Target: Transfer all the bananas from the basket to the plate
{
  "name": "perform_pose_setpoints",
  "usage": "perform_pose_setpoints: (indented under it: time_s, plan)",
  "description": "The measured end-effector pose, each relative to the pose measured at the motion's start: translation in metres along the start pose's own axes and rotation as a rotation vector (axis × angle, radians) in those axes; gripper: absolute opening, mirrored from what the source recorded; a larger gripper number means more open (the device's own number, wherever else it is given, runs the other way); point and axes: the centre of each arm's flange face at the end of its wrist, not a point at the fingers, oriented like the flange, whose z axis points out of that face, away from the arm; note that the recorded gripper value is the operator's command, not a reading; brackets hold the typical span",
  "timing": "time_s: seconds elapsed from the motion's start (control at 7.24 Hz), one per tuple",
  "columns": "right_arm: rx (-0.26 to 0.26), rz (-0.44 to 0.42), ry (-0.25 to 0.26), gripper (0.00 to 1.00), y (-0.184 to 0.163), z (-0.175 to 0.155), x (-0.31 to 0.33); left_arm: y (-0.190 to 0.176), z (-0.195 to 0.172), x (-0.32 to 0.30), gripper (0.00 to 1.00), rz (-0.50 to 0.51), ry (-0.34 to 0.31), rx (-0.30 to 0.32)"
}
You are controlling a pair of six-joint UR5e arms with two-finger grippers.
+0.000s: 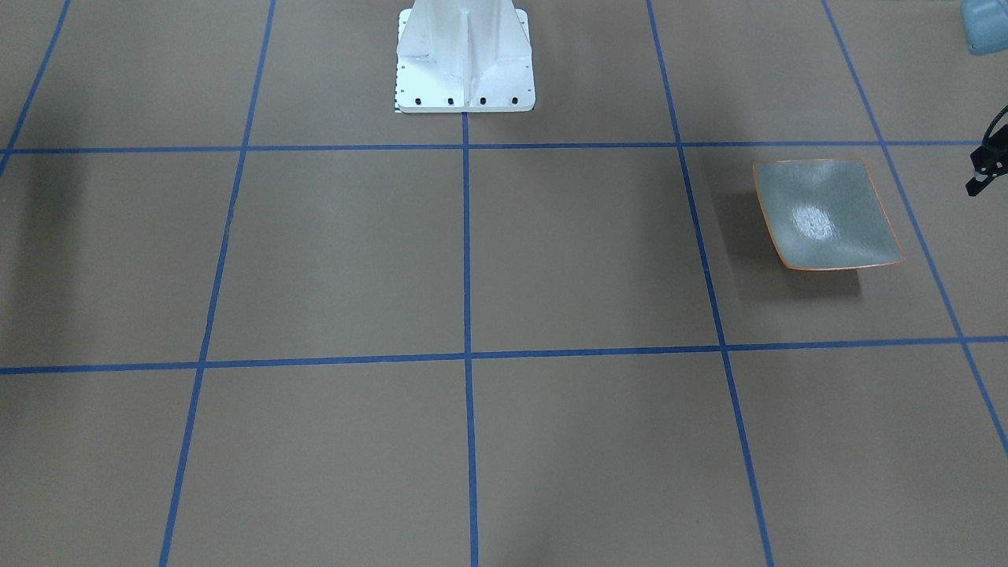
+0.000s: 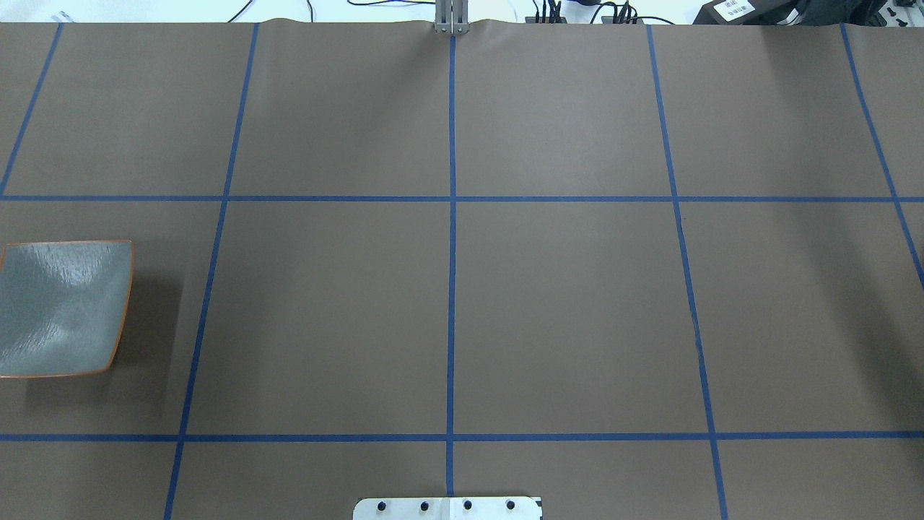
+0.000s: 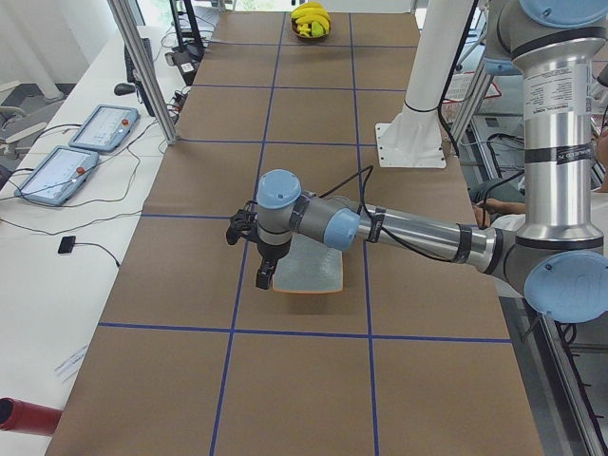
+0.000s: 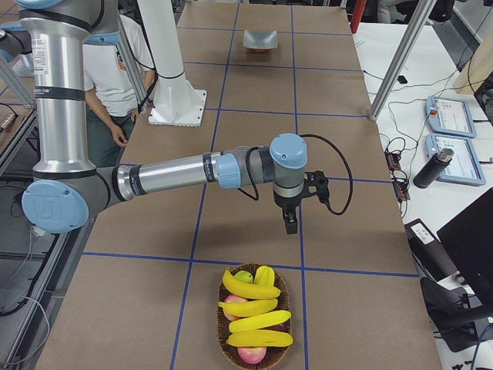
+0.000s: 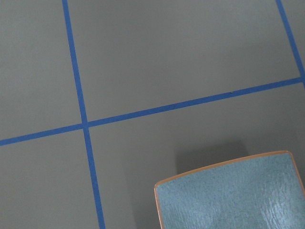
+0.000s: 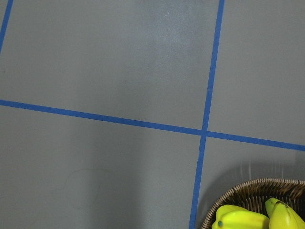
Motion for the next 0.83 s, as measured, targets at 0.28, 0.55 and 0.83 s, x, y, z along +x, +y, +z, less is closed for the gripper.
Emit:
perform_pose_setpoints:
  time_s: [0.28,0.55,0.83]
  plan:
    - [0.0,0.0,-0.002,1.0,0.0,0.001,0.0,0.0,-0.003,-0.005,1.0,-0.003,-0.001,0.008]
    - [-0.007,0.001,-0.006,1.0,0.005,0.004,0.002,0.0,-0.009,0.0,1.0,-0.052,0.002,0.025]
    - [-0.009,0.003,-0.016,1.0,0.015,0.01,0.008,0.001,-0.008,0.001,1.0,-0.082,0.019,0.015]
